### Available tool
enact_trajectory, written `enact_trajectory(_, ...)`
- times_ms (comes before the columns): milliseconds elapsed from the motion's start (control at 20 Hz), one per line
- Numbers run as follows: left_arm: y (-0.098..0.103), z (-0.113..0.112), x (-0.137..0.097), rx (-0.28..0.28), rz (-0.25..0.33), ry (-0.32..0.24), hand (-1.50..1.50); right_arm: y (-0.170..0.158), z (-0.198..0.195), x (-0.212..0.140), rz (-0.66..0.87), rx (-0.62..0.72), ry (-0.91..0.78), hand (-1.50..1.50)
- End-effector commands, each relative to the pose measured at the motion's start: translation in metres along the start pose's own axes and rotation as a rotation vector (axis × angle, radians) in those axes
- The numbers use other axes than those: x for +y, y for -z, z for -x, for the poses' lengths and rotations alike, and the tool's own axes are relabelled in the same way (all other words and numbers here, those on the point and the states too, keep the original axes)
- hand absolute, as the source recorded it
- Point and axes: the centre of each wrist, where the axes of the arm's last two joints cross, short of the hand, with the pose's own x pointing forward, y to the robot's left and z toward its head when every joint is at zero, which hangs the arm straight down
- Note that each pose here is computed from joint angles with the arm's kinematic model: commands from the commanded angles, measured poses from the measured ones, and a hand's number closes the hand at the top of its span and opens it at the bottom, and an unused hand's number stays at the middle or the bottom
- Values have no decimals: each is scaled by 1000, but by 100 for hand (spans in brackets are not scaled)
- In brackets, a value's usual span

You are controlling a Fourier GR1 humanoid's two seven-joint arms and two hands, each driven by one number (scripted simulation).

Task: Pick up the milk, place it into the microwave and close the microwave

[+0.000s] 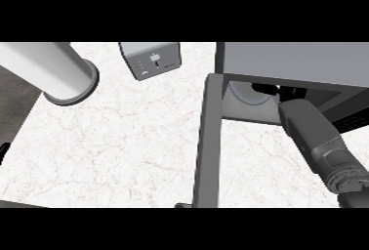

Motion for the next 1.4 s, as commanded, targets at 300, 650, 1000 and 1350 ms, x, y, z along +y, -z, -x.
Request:
enact_trajectory(300, 13, 9, 1, 3, 5, 8, -150, -5, -4, 6, -2, -62, -51, -150)
enact_trajectory(650, 14, 14, -4, 20, 21, 4, -150, -6, -23, 19, -7, -88, -60, -150)
enact_trajectory(1000, 25, 15, -6, 10, 19, 5, -150, -10, -36, 29, -60, -110, -48, -150)
enact_trajectory(1350, 21, 12, 5, -11, 33, 7, -150, -9, -30, 26, -73, -92, -35, -150)
